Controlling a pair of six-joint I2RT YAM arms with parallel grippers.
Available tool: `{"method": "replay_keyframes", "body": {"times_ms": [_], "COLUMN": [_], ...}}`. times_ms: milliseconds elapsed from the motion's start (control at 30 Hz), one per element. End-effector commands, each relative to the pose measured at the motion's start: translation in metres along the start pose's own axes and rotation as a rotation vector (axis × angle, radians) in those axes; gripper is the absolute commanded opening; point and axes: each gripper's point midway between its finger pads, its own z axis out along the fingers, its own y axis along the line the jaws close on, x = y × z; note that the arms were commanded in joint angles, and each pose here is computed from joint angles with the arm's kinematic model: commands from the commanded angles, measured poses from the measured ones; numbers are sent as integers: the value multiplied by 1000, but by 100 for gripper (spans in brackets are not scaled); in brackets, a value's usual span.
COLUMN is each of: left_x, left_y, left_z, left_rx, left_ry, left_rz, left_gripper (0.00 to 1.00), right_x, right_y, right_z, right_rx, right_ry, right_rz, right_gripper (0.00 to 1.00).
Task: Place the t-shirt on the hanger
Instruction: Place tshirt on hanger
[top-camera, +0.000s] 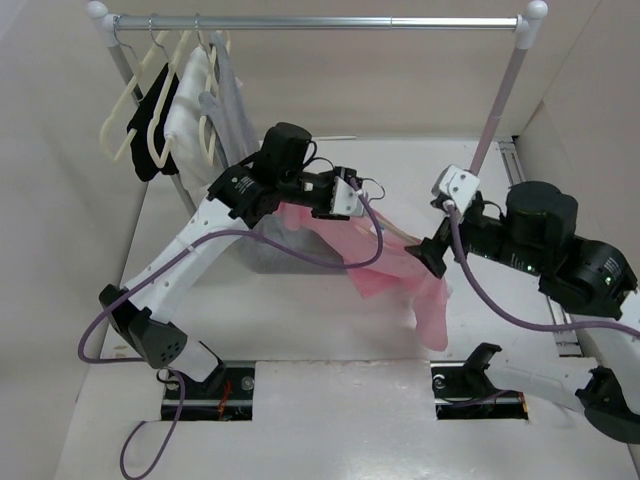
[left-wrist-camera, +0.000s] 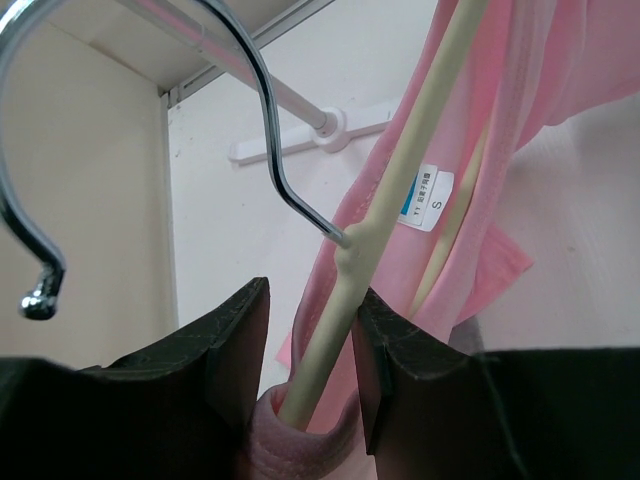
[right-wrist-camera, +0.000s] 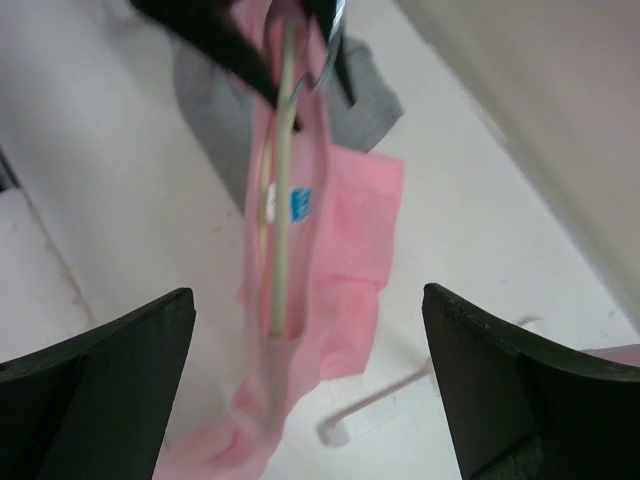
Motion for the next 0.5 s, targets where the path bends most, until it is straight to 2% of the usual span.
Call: {"method": "replay_keyframes", "body": {"times_ms": [0,233,367,467], "left_x": [-32,-28,-31,-33], "left_y": [17,20,18,16], "left_z": [-26,-27,-26,-26], "left_rx": [-82,-85,-73,-63], "left_ry": [-69,-60,-76,-91], "left_rz": [78,69,70,71], "left_gripper": [0,0,0,0], "right_x": [49,68,83,85], "right_y": [33,21,21,21], "right_z": [-3,-10,5,24], "right_rx": [-143,-30,-23,-26], "right_ry": [169,221,285,251], "right_rz": [36,99,107,83], "right_gripper": [100,100,100,100]}}
